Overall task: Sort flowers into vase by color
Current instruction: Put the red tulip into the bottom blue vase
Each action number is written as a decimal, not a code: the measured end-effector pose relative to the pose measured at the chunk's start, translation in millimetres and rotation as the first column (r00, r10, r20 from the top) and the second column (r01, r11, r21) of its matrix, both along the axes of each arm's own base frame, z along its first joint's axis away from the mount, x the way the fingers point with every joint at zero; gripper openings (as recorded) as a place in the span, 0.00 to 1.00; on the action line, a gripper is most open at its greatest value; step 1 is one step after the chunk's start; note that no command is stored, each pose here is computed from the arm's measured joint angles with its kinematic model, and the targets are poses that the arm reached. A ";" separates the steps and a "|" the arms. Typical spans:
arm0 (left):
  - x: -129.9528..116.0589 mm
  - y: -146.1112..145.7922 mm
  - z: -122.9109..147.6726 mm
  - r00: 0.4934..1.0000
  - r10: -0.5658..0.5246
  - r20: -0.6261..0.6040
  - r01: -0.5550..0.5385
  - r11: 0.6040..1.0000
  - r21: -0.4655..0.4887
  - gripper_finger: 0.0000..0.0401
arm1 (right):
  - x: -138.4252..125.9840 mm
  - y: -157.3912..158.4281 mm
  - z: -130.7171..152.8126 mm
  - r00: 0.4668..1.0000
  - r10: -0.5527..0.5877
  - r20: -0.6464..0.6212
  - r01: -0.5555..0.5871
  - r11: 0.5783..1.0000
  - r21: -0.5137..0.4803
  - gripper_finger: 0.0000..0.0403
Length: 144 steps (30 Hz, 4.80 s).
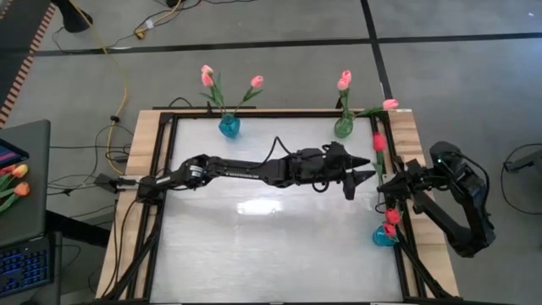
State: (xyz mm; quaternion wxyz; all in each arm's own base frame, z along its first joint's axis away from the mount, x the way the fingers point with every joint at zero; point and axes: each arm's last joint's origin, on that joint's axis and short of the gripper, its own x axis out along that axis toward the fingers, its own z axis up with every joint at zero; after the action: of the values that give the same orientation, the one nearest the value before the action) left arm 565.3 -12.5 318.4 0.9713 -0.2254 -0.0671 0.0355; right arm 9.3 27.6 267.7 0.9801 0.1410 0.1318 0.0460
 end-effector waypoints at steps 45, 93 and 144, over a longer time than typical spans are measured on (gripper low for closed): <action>20.5 -13.0 -42.5 0.979 0.127 0.157 -0.120 0.991 -0.054 0.53 | -5.1 6.6 -13.4 0.994 0.019 -0.109 -0.006 0.993 0.118 0.04; 20.1 -31.9 -43.9 0.988 0.044 0.148 -0.033 0.997 -0.074 0.00 | -21.8 8.0 8.7 0.978 -0.147 -0.146 0.150 0.989 0.010 0.56; 25.8 -59.1 -76.3 0.977 0.001 0.214 0.015 0.997 -0.070 0.00 | -24.3 5.7 18.7 0.951 -0.292 -0.103 0.288 0.956 -0.052 0.55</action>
State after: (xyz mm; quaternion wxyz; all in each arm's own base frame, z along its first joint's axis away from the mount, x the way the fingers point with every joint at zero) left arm 591.1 -71.6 242.1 0.9499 -0.2625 -0.1693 0.0100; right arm -15.0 33.3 286.3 0.9700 0.1432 0.1641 -0.1085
